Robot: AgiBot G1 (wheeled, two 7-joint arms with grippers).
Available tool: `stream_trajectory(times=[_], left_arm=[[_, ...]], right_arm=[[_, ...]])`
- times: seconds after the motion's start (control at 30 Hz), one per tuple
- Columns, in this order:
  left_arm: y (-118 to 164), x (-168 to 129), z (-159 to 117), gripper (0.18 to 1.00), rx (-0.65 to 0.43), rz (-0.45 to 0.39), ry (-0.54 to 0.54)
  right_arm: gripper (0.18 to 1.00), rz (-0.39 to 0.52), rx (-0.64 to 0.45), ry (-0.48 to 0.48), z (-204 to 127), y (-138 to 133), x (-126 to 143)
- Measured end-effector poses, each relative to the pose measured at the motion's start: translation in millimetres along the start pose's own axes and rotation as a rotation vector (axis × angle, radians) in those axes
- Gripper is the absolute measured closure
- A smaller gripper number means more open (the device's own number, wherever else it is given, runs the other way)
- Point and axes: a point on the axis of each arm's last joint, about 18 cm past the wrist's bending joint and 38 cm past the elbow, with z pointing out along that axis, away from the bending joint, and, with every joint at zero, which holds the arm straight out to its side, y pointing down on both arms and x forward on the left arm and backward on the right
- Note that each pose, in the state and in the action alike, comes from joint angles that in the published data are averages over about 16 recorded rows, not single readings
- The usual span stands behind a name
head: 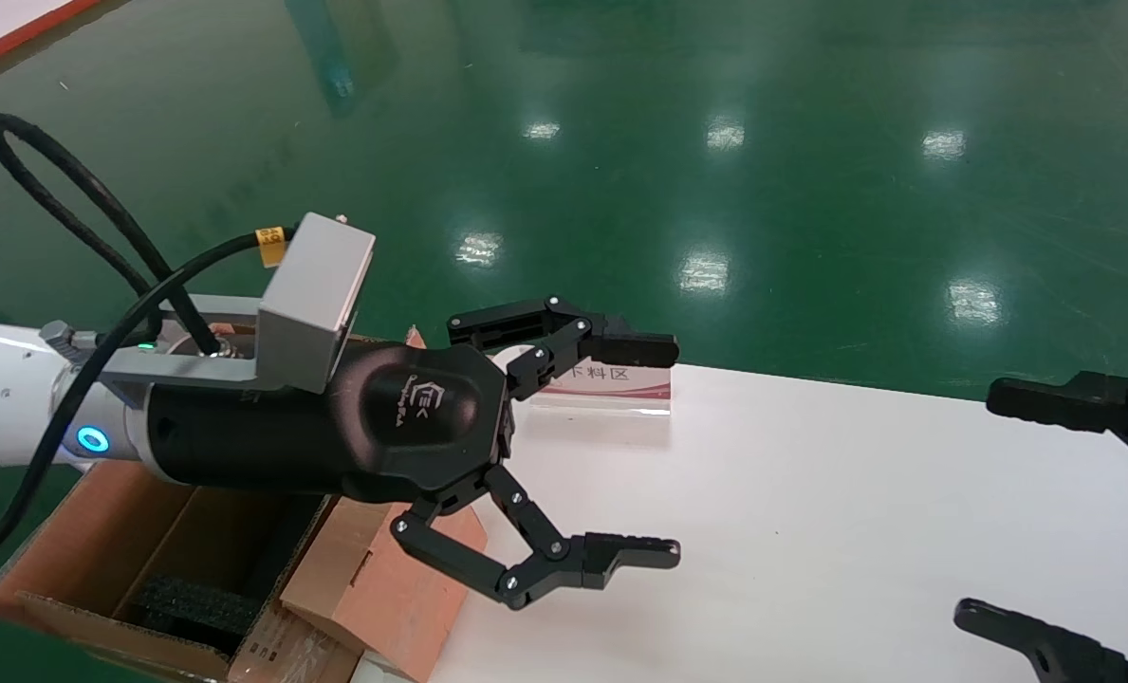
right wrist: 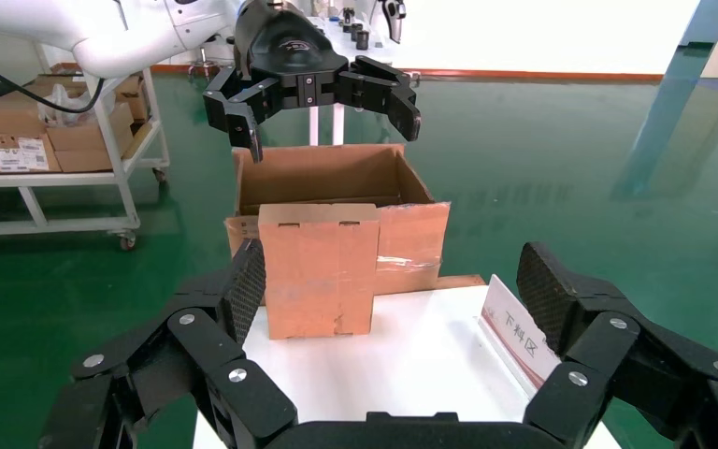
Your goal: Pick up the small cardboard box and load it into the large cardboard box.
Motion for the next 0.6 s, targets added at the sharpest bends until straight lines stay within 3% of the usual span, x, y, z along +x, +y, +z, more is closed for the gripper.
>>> stream_trajectory(times=[0.6], left_arm=[[4.5,-2.1,-0.8,0.184,-0.037,-0.018,-0.013]], right_arm=[[0.178,0.0,0.0,0.0,0.0,0.0,0.0]])
